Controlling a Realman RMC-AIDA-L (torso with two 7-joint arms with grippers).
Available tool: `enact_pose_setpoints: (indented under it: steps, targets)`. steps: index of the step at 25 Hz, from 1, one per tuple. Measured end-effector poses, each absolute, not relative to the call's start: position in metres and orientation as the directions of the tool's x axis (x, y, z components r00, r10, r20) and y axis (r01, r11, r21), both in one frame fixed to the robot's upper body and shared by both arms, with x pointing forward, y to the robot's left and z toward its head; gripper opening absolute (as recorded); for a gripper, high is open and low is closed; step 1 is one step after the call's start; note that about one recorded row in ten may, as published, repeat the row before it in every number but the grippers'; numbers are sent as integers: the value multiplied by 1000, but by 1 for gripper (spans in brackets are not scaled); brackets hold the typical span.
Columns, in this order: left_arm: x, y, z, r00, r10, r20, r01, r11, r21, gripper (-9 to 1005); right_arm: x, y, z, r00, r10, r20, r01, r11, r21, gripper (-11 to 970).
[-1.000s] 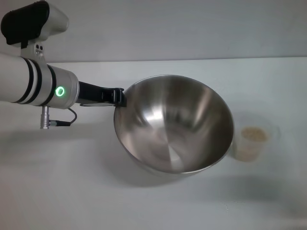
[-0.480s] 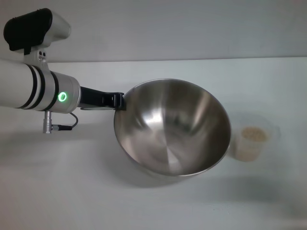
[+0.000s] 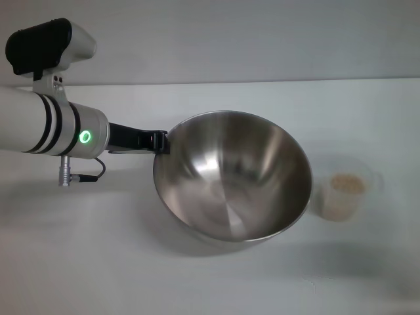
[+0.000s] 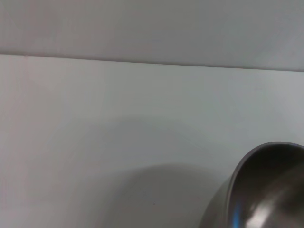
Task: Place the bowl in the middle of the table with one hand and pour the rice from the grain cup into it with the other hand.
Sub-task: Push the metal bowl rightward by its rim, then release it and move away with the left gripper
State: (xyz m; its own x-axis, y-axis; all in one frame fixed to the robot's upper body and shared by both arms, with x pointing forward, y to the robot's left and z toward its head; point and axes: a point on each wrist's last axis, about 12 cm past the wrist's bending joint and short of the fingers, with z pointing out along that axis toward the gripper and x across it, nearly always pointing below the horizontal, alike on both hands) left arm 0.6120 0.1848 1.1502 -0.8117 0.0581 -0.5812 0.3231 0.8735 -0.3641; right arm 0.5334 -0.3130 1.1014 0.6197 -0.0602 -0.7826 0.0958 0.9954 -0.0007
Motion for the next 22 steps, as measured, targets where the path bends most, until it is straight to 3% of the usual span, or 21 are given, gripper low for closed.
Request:
enact_pose_setpoints:
  steps: [22]
  targets:
    - [613,189,1150,-798,65,-599,335,874,-352,86,533,-311,1102,626,-55,-778,90,996,2,568]
